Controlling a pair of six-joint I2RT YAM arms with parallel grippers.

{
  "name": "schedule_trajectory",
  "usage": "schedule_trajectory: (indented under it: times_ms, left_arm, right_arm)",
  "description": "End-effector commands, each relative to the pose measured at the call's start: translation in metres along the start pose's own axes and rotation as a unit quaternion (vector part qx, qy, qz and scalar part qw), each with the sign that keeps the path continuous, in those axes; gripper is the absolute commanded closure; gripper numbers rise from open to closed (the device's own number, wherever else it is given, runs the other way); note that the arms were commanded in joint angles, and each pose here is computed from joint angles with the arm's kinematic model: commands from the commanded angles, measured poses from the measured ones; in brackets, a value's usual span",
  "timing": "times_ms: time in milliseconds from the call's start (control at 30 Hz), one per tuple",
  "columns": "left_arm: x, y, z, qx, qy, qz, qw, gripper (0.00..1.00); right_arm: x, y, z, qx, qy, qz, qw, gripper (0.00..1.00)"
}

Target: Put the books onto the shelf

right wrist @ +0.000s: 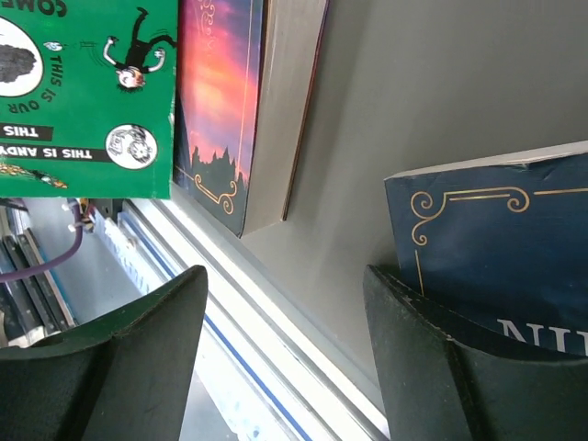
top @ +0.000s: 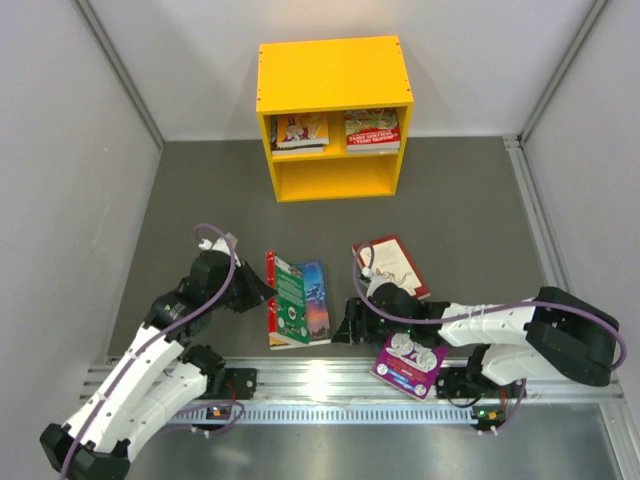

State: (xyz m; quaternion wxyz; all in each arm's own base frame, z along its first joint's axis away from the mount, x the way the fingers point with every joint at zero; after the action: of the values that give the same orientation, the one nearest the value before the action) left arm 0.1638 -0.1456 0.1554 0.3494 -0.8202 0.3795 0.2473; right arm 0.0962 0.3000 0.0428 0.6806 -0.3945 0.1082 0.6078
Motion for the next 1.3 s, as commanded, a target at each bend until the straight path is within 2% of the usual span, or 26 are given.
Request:
schedule_trajectory:
  times_ms: [0, 100, 267, 467, 800, 933, 967, 1033, 1067, 1267]
  left_arm:
    - [0.012, 0.006, -0.003, -0.004, 0.041, -0.001, 0.999, 1.00]
    - [0.017, 0.007, -0.013, -0.010, 0.084, -0.004, 0.996, 1.00]
    - [0.004, -0.019, -0.053, 0.008, 0.163, -0.054, 0.985, 1.00]
    - [-0.011, -0.038, -0.095, 0.015, 0.233, -0.069, 0.970, 1.00]
    - [-0.050, -0.055, -0.133, -0.005, 0.307, -0.081, 0.948, 1.00]
    - [-0.067, -0.057, -0.144, -0.018, 0.334, -0.079, 0.939, 1.00]
    - [-0.070, -0.057, -0.146, -0.020, 0.341, -0.079, 0.937, 1.00]
    - [-0.072, -0.057, -0.150, -0.030, 0.351, -0.074, 0.933, 1.00]
    - [-0.074, -0.059, -0.151, -0.031, 0.355, -0.076, 0.931, 1.00]
    - [-0.075, -0.055, -0.155, -0.050, 0.379, -0.062, 0.922, 1.00]
  right_arm:
    - [-0.002, -0.015, 0.018, -0.022, -0.009, -0.019, 1.000, 0.31]
    - [-0.007, -0.029, 0.035, -0.032, -0.035, -0.042, 0.998, 0.28]
    - [-0.035, -0.058, 0.085, -0.019, -0.179, -0.119, 0.976, 0.17]
    - [-0.029, -0.071, 0.091, -0.005, -0.193, -0.125, 0.973, 0.12]
    - [-0.038, -0.085, 0.110, 0.005, -0.250, -0.150, 0.957, 0.09]
    - [-0.061, -0.089, 0.115, 0.019, -0.294, -0.187, 0.937, 0.07]
    - [-0.075, -0.095, 0.125, 0.016, -0.324, -0.207, 0.923, 0.07]
    - [-0.086, -0.097, 0.125, 0.027, -0.344, -0.221, 0.912, 0.06]
    - [-0.099, -0.103, 0.133, 0.025, -0.370, -0.239, 0.897, 0.06]
    - [-0.123, -0.118, 0.136, 0.049, -0.410, -0.275, 0.868, 0.03]
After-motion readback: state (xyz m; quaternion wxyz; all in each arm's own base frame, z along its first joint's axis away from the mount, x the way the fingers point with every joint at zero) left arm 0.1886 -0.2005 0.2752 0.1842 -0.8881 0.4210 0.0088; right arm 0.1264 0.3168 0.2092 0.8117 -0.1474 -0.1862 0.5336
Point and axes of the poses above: each gripper's point midway between its finger pads, its own x axis out along the fingers, its own z axis along the line the jaws close on, y = z × x, the point moved 1 cm from there along -x, back along the fingers, and after that the axes turned 3 degrees about -x, right-handed, at the moved point
